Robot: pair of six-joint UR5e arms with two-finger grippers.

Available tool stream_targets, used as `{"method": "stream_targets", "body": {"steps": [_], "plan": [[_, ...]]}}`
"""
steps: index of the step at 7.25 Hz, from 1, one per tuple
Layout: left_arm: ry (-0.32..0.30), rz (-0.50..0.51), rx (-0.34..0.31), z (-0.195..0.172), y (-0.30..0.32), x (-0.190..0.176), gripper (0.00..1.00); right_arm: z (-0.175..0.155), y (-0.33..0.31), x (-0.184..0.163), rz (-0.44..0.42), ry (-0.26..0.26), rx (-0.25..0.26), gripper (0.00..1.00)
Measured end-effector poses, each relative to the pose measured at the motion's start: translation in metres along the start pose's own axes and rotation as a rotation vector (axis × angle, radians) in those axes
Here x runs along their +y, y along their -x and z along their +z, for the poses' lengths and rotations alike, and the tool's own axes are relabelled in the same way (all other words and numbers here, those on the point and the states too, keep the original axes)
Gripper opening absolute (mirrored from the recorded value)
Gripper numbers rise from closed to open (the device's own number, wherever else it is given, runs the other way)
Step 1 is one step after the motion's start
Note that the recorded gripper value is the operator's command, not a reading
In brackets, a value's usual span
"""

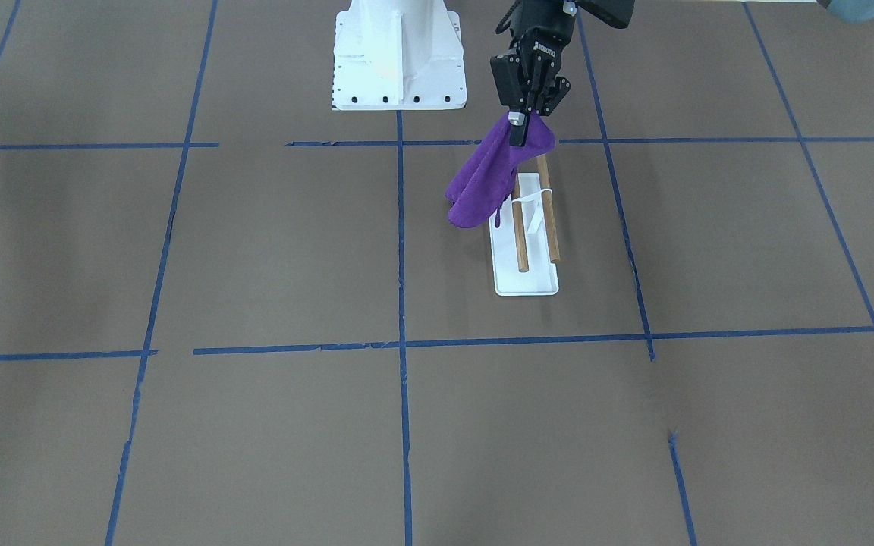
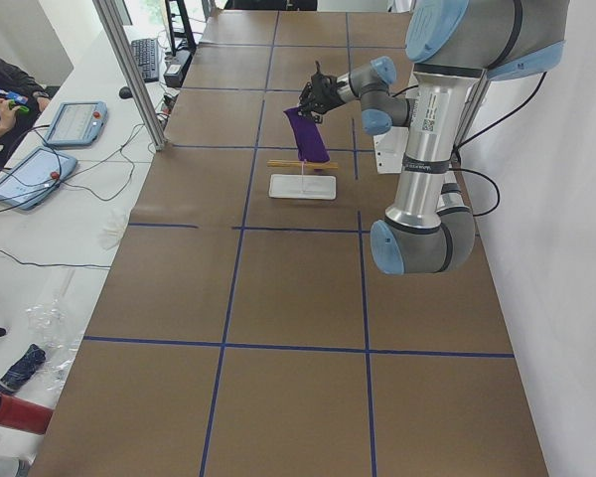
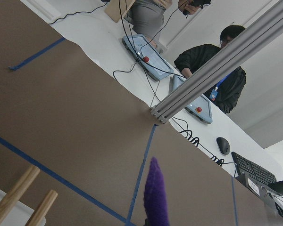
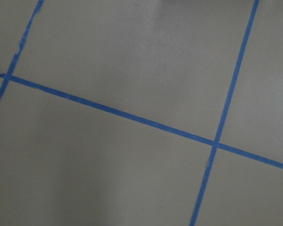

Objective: Hang towel on rack

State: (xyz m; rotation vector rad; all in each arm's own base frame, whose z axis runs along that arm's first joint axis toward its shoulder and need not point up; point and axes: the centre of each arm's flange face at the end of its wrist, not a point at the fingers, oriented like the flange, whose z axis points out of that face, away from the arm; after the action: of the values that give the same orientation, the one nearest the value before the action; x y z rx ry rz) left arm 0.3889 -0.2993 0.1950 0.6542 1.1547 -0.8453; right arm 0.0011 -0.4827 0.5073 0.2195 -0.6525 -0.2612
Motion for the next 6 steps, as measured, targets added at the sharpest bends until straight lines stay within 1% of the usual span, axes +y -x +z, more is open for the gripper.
{"method": "stream_targets", "body": {"steps": [1, 2, 4, 6], "plan": [[-0.021, 0.037, -0.034, 0.002, 0.024, 0.000, 0.00, 0.008, -0.026, 0.008, -0.023, 0.034, 0.004, 1.00], [-0.040, 0.070, -0.067, 0.004, 0.046, -0.004, 0.00, 0.012, -0.041, 0.014, -0.033, 0.051, 0.005, 1.00], [-0.082, 0.139, -0.138, 0.007, 0.095, -0.019, 0.00, 0.020, -0.053, 0.022, -0.029, 0.070, 0.003, 1.00], [-0.110, 0.186, -0.193, 0.010, 0.129, -0.030, 0.00, 0.025, -0.057, 0.027, -0.021, 0.082, 0.002, 1.00]]}}
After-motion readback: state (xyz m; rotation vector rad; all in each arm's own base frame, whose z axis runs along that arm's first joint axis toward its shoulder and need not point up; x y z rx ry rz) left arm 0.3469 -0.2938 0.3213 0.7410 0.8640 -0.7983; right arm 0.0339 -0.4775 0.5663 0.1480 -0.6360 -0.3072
